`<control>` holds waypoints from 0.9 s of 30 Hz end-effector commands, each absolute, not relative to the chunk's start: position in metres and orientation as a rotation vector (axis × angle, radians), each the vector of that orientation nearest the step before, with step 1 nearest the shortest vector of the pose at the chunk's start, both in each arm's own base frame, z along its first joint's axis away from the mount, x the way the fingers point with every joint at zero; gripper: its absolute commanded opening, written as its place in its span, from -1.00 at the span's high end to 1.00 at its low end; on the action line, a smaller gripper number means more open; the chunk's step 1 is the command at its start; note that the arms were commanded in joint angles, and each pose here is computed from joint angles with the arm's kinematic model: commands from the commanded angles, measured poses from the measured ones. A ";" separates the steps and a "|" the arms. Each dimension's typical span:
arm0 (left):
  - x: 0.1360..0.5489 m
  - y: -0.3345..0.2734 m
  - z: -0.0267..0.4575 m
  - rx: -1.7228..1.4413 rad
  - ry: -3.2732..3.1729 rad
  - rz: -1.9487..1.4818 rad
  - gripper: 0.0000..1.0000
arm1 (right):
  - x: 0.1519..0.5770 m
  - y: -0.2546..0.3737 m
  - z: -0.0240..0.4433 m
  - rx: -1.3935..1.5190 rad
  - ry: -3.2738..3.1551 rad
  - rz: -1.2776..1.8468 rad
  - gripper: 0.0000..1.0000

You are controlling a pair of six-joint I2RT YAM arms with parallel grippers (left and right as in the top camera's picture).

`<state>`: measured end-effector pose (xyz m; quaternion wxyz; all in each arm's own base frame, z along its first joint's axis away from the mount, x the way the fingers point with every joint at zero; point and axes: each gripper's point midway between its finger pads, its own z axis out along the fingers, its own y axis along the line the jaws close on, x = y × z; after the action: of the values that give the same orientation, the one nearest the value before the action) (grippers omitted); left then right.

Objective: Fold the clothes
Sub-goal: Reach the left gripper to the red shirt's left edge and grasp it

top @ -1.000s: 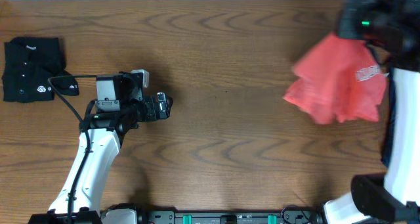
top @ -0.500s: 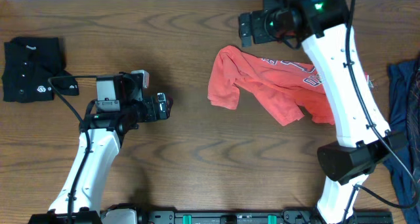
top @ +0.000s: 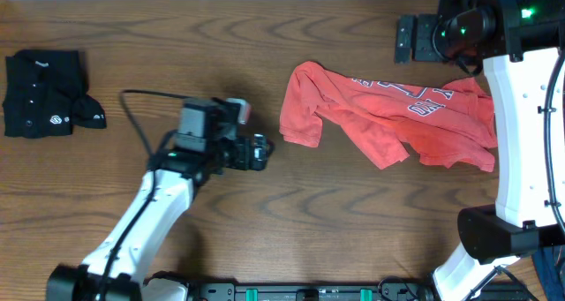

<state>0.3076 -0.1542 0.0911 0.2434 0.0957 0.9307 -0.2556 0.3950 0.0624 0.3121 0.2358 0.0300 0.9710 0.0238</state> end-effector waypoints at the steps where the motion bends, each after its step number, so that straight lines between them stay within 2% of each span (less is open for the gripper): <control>1: 0.307 -0.177 0.077 0.208 2.600 -0.755 -0.96 | 0.389 0.066 0.317 0.039 2.660 0.056 -0.99; 7: 0.308 -0.211 0.050 0.204 2.673 -0.886 -0.96 | 0.381 0.085 0.320 -0.025 2.664 0.086 -0.99; 13: 0.318 -0.256 0.056 0.325 2.667 -1.048 -0.96 | 0.373 0.098 0.327 -0.082 2.644 0.103 -0.98; 18: 0.321 -0.279 0.057 0.385 2.697 -1.047 -0.96 | 0.367 0.101 0.336 -0.096 2.621 0.116 -0.99; 20: 0.320 -0.279 0.053 0.381 2.742 -0.990 -0.96 | 0.364 0.100 0.339 -0.096 2.614 0.117 -0.98; 27: 0.316 -0.227 0.028 0.331 2.921 -0.387 -0.96 | 0.355 0.105 0.350 -0.143 2.589 0.167 -0.99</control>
<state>0.2951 -0.2483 0.0307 0.0455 0.1121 0.9681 -0.2195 0.3631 0.0977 0.3369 0.2537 -0.0286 0.9658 0.0458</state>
